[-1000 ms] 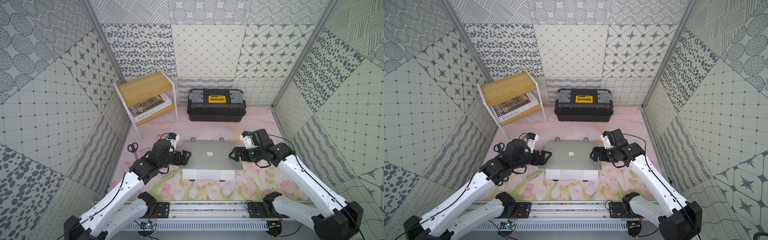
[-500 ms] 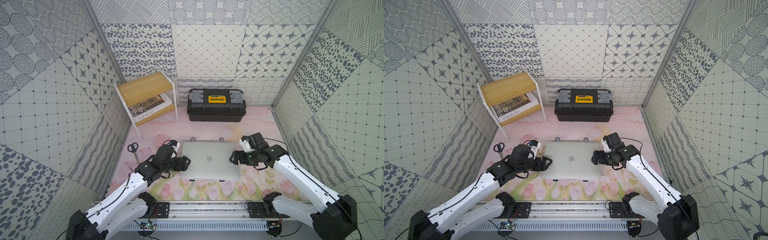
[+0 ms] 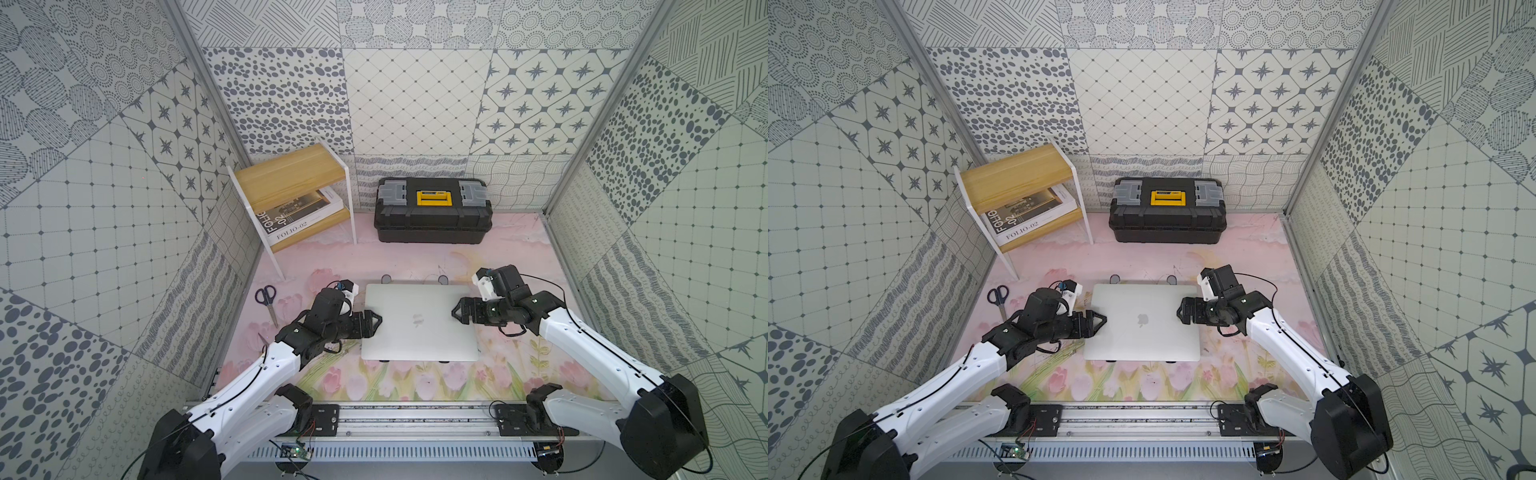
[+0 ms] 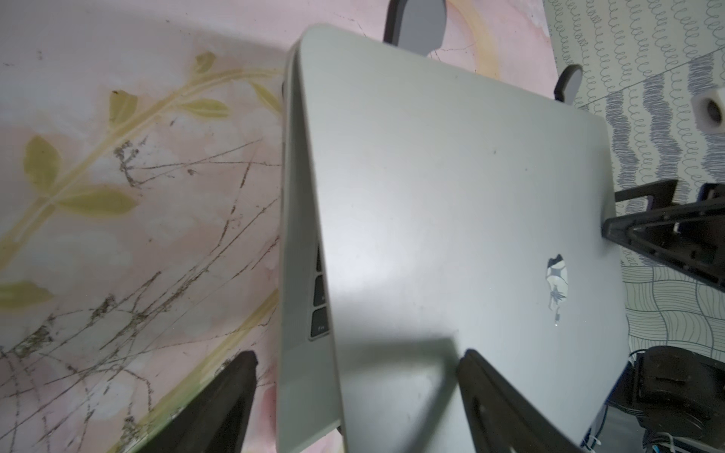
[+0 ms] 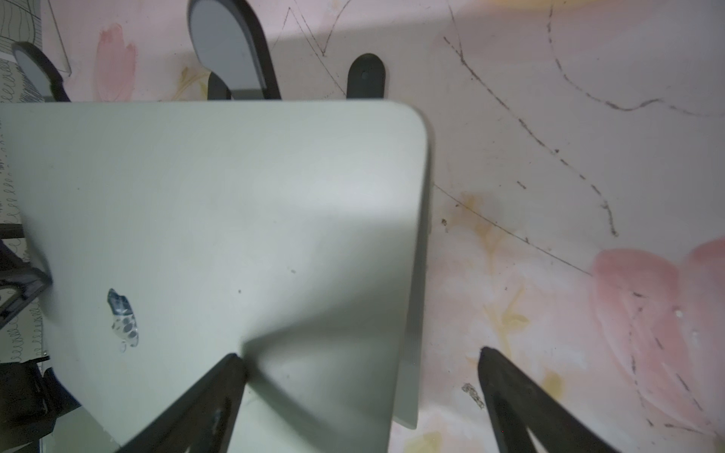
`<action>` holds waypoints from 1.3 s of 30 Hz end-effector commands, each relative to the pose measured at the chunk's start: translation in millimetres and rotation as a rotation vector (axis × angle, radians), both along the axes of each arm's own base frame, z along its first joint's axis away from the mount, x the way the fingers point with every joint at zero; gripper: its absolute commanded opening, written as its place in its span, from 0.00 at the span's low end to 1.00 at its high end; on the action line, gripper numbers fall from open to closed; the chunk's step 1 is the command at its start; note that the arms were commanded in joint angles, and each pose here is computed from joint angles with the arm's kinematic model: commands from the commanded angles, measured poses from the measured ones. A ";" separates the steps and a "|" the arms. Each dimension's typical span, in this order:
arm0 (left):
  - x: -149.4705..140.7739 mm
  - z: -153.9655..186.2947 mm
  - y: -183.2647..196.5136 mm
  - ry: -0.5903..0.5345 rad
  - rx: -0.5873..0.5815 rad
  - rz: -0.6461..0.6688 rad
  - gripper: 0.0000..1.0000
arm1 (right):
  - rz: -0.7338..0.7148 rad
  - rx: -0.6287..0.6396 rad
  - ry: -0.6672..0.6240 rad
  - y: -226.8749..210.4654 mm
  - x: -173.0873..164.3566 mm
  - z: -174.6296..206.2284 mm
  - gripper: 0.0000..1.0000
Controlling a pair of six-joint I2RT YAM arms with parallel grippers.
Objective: Close the laptop lid and set it aside
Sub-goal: Close the lid of the laptop, then pick up the laptop from the computer stand.
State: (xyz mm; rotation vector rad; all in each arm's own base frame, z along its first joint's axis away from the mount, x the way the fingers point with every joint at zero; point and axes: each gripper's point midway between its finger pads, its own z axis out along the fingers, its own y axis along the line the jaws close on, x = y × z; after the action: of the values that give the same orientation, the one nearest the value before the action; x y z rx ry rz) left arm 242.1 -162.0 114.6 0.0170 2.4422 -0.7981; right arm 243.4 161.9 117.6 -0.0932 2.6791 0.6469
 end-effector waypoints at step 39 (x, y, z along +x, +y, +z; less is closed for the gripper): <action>-2.1 -31.0 -20.5 0.093 -0.297 -0.074 0.68 | -0.023 0.210 -0.027 1.6 -1.2 -42.0 0.74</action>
State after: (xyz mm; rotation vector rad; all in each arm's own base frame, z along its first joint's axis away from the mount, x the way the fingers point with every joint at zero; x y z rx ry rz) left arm 237.3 -171.8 69.7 -0.0872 2.4621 -1.0816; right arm 240.4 162.3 71.4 -0.0200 2.5988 0.8673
